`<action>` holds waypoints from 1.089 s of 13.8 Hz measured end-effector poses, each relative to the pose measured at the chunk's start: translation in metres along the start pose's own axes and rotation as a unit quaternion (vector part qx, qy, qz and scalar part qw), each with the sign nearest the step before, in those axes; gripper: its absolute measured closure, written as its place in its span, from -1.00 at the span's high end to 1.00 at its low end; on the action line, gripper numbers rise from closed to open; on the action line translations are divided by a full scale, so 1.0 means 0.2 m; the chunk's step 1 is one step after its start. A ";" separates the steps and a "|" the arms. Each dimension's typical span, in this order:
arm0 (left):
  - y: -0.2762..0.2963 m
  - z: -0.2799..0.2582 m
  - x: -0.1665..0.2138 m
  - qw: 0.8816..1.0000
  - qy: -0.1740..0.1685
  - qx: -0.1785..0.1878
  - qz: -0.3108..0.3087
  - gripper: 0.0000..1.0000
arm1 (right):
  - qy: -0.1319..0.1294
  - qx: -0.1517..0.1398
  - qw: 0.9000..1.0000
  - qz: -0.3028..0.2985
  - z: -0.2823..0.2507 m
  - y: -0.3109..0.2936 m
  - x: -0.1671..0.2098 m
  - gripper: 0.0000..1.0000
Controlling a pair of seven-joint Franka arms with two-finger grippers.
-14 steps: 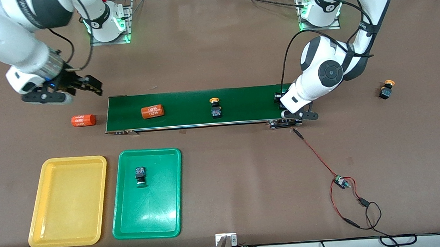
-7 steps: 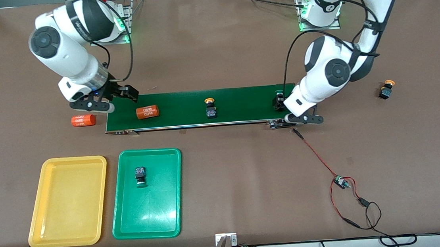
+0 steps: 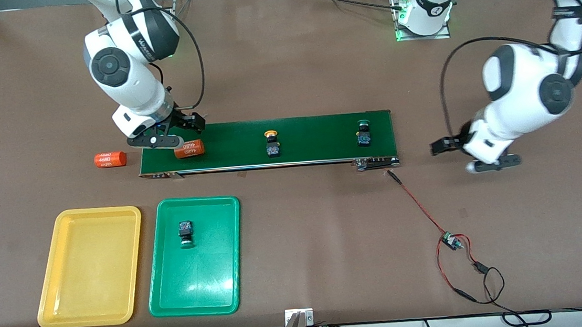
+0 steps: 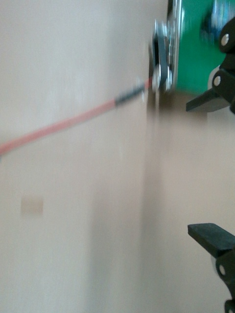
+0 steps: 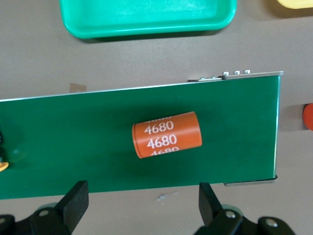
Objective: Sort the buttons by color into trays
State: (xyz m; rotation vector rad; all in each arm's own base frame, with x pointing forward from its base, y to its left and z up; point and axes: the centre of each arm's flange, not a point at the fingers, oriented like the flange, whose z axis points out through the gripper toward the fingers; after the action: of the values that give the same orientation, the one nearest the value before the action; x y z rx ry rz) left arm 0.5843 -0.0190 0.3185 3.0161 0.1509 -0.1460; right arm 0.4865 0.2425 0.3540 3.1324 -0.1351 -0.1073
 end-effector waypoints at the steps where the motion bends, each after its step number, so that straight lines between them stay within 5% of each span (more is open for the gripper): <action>1: -0.13 0.03 -0.01 1.000 -0.008 0.002 0.026 1.00 | 0.001 -0.005 1.000 -0.006 0.01 -0.01 0.00 1.00; 7: -0.58 0.13 -0.13 0.994 -0.076 0.021 0.073 1.00 | 0.001 -0.011 0.999 -0.038 0.02 -0.11 -0.07 1.00; 11: -0.87 0.18 -0.18 0.987 -0.098 0.059 0.112 1.00 | 0.001 -0.011 0.999 -0.047 0.04 -0.17 -0.11 1.00; 15: -1.05 0.32 -0.18 0.976 -0.094 0.039 0.193 1.00 | 0.014 0.004 1.000 -0.022 0.13 -0.24 -0.09 1.00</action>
State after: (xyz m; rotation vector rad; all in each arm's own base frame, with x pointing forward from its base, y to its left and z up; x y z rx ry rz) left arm 0.5213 0.1773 0.2354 3.0138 -0.4636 -0.4044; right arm 0.4709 0.2921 0.3286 3.1440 -0.0651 -0.0621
